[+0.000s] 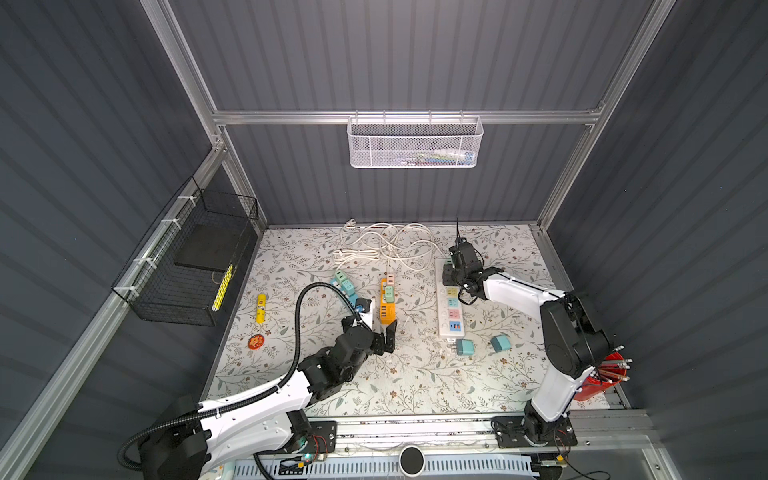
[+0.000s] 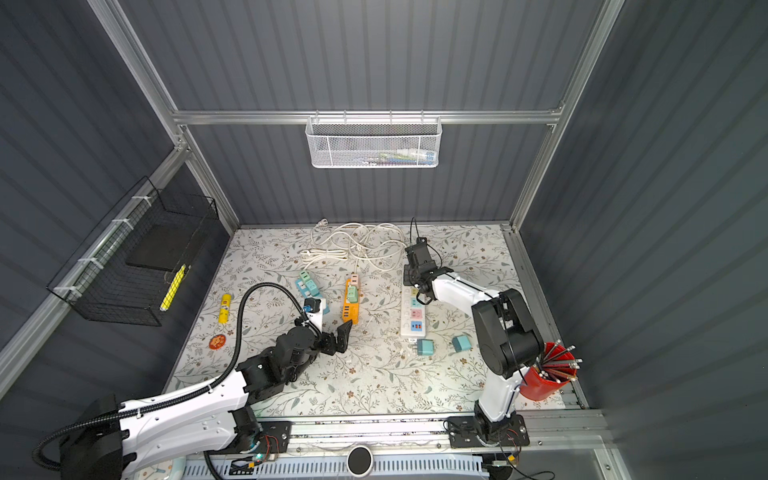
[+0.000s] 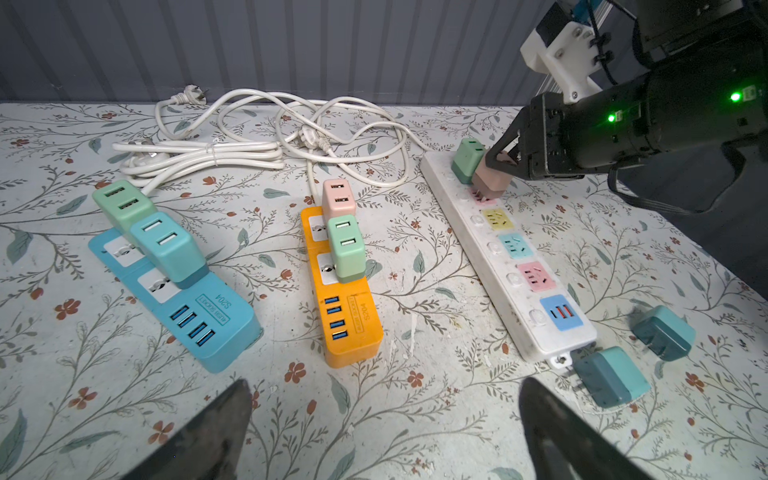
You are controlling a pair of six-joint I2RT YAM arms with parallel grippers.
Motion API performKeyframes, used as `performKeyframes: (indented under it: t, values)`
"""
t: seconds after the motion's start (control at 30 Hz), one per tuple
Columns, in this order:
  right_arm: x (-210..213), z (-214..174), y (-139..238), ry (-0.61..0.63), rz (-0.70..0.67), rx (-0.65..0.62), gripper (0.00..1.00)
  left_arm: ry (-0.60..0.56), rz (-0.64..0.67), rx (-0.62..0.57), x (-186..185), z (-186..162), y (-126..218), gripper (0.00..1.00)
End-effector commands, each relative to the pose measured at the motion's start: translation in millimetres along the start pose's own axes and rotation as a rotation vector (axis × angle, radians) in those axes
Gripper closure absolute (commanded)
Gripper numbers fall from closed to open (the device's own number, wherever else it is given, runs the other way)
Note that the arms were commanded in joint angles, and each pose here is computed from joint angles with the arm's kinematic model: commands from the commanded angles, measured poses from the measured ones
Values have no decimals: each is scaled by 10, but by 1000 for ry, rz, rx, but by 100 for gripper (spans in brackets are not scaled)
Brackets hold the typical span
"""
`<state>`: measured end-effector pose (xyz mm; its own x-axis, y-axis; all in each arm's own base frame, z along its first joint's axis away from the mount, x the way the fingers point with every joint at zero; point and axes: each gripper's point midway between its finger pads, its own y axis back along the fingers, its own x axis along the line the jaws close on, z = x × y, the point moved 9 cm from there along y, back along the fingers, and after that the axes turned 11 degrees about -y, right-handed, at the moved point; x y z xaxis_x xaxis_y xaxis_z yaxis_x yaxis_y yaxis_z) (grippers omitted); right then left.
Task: Insert the plug
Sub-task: 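Lower the pink adapter into the socket beside the green adapter with the right gripper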
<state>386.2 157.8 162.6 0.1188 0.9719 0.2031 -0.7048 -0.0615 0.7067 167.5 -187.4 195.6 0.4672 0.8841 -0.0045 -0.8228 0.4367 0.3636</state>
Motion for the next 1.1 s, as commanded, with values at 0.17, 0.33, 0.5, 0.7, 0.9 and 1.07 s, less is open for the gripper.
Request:
performKeyframes:
  t: [0.17, 0.33, 0.5, 0.7, 0.9, 1.07]
  values:
    - [-8, -154, -178, 28, -4, 59, 81, -12, -21, -19, -43, 67, -28, 0]
    - [-37, -216, -159, 26, -18, 38, 82, -12, -26, -18, -53, 62, -40, 0]
    - [-47, -234, -70, 25, -24, -8, 83, -20, -30, -16, -71, 65, -66, 0]
    - [-73, -338, -79, 34, -32, -15, 83, -14, -39, -19, -92, 63, -90, 0]
    - [-93, -388, 15, 39, -50, -63, 84, -12, -35, -18, -68, 60, -50, 0]
    - [-35, -250, 103, -1, -5, -138, 83, -14, -34, -18, -50, 53, -23, 0]
